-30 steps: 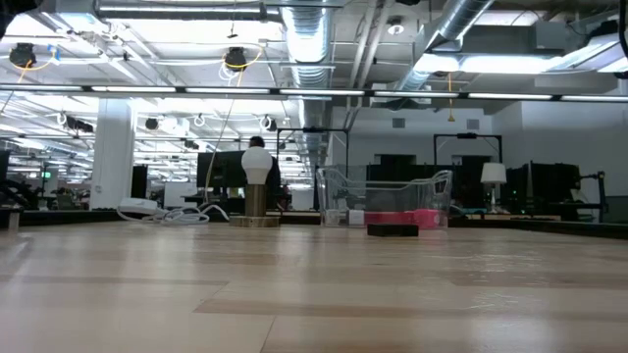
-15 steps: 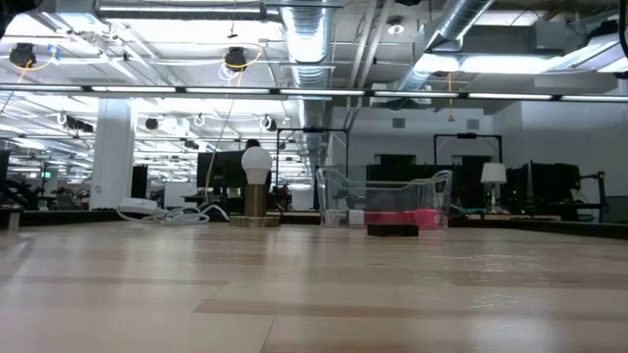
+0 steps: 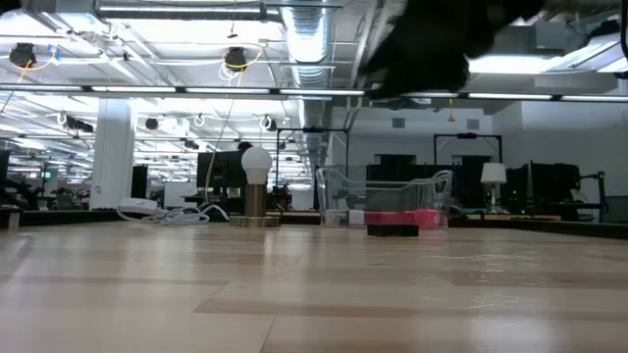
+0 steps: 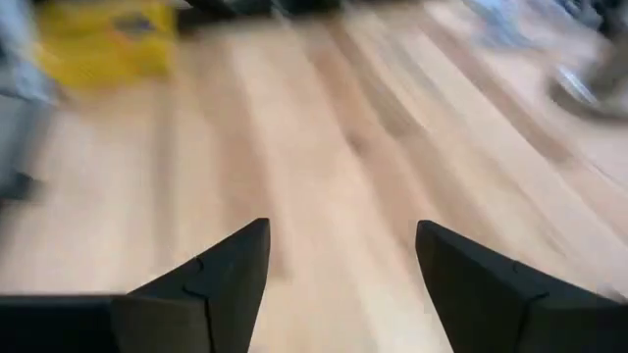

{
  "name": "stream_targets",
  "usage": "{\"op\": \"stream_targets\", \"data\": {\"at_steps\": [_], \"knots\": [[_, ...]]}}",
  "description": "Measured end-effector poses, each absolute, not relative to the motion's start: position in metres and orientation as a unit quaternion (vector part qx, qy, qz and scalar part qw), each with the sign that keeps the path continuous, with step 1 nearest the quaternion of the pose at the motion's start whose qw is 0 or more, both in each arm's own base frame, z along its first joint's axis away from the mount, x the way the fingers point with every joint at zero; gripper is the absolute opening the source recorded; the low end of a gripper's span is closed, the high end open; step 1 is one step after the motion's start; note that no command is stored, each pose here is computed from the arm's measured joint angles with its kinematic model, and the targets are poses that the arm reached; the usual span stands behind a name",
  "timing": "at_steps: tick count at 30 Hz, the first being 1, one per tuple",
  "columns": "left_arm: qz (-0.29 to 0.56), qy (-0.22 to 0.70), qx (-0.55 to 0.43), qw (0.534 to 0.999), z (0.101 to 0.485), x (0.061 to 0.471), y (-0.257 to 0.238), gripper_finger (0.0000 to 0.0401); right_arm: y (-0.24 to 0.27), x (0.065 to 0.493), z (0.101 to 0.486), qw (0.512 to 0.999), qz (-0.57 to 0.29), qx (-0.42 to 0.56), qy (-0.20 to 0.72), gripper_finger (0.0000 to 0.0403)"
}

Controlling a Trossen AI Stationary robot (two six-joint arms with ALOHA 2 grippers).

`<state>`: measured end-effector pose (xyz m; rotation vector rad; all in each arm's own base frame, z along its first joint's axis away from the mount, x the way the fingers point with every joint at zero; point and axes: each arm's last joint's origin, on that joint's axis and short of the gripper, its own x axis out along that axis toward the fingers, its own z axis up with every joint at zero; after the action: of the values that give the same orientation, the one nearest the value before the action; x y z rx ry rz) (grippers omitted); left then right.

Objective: Pick & Place Office items
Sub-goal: Put the black digital clock into the yellow basket

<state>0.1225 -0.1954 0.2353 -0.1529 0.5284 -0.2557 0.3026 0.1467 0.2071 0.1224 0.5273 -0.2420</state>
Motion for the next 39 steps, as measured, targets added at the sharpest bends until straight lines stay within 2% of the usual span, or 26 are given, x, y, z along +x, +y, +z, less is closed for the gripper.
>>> {"op": "stream_targets", "data": {"at_steps": [7,14,19,27,30,34,39], "knots": [[-0.095,0.205,0.064,0.972,0.243,0.160,-0.174,0.0269,0.074,0.308,0.188,0.893,-0.200,0.085,0.394,0.0249],[-0.087,0.108,0.116,0.984,0.269,0.182,-0.154,0.0271,-0.021,0.316,0.183,0.839,-0.261,0.236,0.416,0.0249],[-0.074,0.067,0.122,0.988,0.285,0.181,-0.142,0.0271,-0.066,0.305,0.180,0.803,-0.325,0.267,0.422,0.0249],[-0.082,0.058,0.124,0.987,0.290,0.175,-0.142,0.0271,-0.075,0.289,0.165,0.771,-0.354,0.280,0.449,0.0226],[-0.085,0.061,0.126,0.987,0.289,0.175,-0.143,0.0271,-0.070,0.290,0.160,0.782,-0.345,0.279,0.438,0.0209],[-0.087,0.060,0.125,0.987,0.289,0.175,-0.144,0.0271,-0.055,0.298,0.160,0.828,-0.265,0.220,0.443,0.0193],[-0.090,0.059,0.131,0.985,0.289,0.174,-0.145,0.0271,-0.037,0.300,0.159,0.853,-0.180,0.103,0.479,0.0194]]}}
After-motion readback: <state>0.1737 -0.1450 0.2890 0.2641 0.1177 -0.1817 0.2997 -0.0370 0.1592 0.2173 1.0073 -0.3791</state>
